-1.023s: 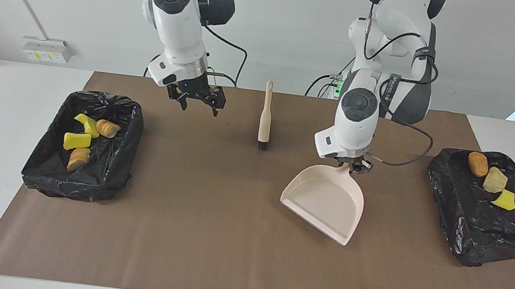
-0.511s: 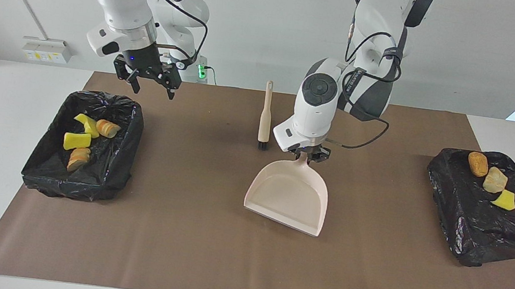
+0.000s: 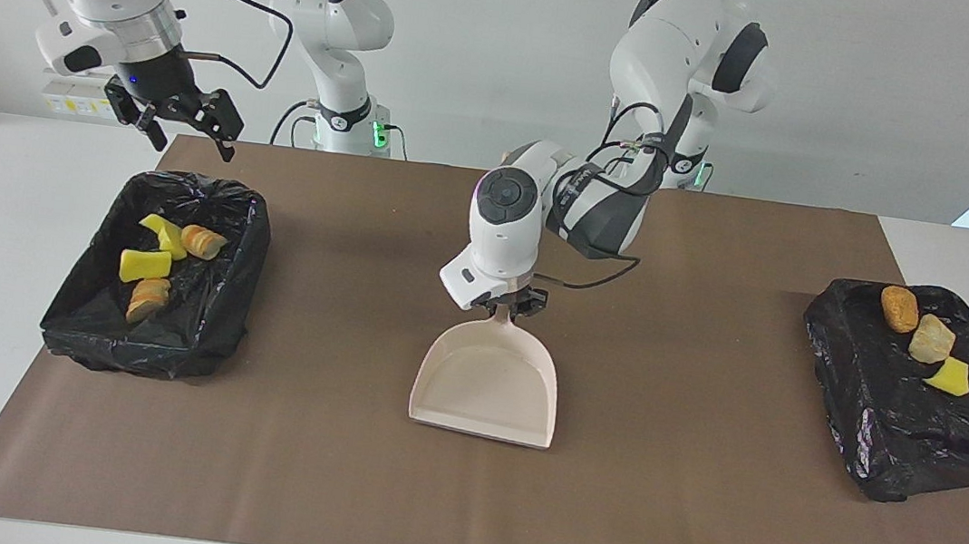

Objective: Sweep and dump trash in bin
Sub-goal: 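Lower the dustpan onto the table and release it with the left gripper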

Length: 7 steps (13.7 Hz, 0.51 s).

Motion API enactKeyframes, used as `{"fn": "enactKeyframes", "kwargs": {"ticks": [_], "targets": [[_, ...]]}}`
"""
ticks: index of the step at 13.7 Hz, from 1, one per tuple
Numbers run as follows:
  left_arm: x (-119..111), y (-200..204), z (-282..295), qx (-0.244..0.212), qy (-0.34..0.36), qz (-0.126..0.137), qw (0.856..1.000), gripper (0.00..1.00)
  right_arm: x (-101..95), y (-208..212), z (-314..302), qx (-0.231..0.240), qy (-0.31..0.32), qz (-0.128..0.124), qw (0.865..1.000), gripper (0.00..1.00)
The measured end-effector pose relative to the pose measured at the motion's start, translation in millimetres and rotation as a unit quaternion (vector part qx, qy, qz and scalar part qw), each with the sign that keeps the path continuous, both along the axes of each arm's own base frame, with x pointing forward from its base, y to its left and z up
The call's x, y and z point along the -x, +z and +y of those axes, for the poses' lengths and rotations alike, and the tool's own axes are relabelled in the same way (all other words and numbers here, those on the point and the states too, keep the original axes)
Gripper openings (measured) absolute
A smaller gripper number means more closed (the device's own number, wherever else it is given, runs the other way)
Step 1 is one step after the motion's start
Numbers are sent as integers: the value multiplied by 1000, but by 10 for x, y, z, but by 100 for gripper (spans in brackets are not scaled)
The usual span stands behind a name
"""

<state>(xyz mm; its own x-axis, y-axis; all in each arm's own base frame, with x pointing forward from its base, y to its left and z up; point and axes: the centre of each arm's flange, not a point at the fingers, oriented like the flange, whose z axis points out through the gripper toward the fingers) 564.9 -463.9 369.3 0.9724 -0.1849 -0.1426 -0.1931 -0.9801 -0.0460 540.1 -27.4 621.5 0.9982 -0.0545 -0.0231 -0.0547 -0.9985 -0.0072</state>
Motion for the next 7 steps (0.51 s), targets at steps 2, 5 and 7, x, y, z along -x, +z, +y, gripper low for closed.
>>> {"fn": "enactKeyframes", "kwargs": {"ticks": [2, 5, 7], "targets": [[24, 12, -80, 6, 5, -9, 1000, 32, -5, 1, 130, 1, 10, 0, 1000, 100], [79, -56, -139, 6, 6, -10, 1000, 32, 2, 9, 48, 0, 3, -1, 1000, 100], [52, -80, -95, 3, 11, -10, 1000, 41, 4, 13, 16, 0, 0, -1, 1000, 100]]}}
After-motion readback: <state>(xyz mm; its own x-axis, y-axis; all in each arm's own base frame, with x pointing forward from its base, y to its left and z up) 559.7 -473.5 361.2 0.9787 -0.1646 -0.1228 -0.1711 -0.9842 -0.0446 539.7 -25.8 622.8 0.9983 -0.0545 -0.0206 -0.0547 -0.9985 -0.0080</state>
